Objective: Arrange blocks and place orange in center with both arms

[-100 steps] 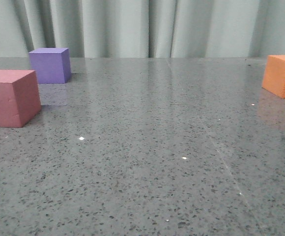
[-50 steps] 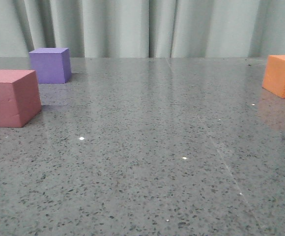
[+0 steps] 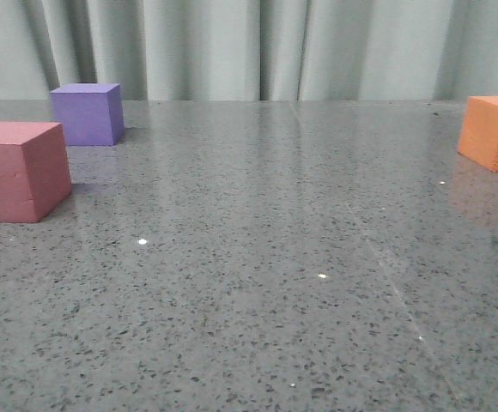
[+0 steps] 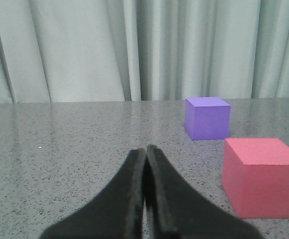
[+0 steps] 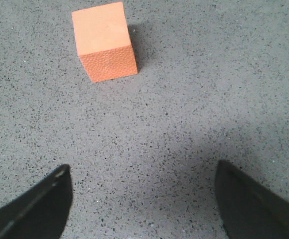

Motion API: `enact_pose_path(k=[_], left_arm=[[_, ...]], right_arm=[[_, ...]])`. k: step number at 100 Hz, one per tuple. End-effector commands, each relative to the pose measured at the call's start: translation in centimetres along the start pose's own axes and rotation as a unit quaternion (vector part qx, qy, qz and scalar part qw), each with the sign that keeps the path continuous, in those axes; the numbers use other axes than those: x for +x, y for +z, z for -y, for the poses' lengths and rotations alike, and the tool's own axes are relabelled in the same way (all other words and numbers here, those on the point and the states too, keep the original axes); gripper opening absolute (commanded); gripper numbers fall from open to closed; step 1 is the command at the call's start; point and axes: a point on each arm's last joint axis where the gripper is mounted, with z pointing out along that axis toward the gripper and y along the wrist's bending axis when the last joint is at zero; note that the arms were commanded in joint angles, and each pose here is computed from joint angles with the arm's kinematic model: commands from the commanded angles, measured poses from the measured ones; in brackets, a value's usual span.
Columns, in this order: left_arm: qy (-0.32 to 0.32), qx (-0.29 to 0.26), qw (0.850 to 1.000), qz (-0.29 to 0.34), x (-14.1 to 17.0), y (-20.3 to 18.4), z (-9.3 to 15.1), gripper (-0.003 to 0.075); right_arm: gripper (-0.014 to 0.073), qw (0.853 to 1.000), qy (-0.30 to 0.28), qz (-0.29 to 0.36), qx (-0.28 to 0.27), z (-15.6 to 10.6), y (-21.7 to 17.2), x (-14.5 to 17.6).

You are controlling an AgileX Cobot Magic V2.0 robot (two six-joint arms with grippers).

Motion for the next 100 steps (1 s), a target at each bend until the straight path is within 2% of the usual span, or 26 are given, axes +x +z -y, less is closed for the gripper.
enact_pose_path(k=[1,22,67,100], left_arm=[[-0.003,0.011,1.0,0.024,1.0,-0.2,0.2,-0.0019],[-0.003,0.011,1.0,0.024,1.0,-0.2,0.2,-0.0019],[-0.003,0.011,1.0,0.024,1.0,-0.2,0.2,-0.0019],[-0.003,0.011,1.0,0.024,1.0,-0.2,0.2,-0.0019]], right_arm=[[0.0631,0.999,-0.005,0.049,-0.008,-0.2,-0.7,-1.4],[0.0633,0.999,-0.021,0.038,-0.021,-0.8,0.2,-2.8],[0.0633,0.998,-0.064,0.003,-0.022,-2.9,7.5,-11.0],[0.0633,0.996,-0.08,-0.035,-0.029,-3.8,11.8,-13.2]])
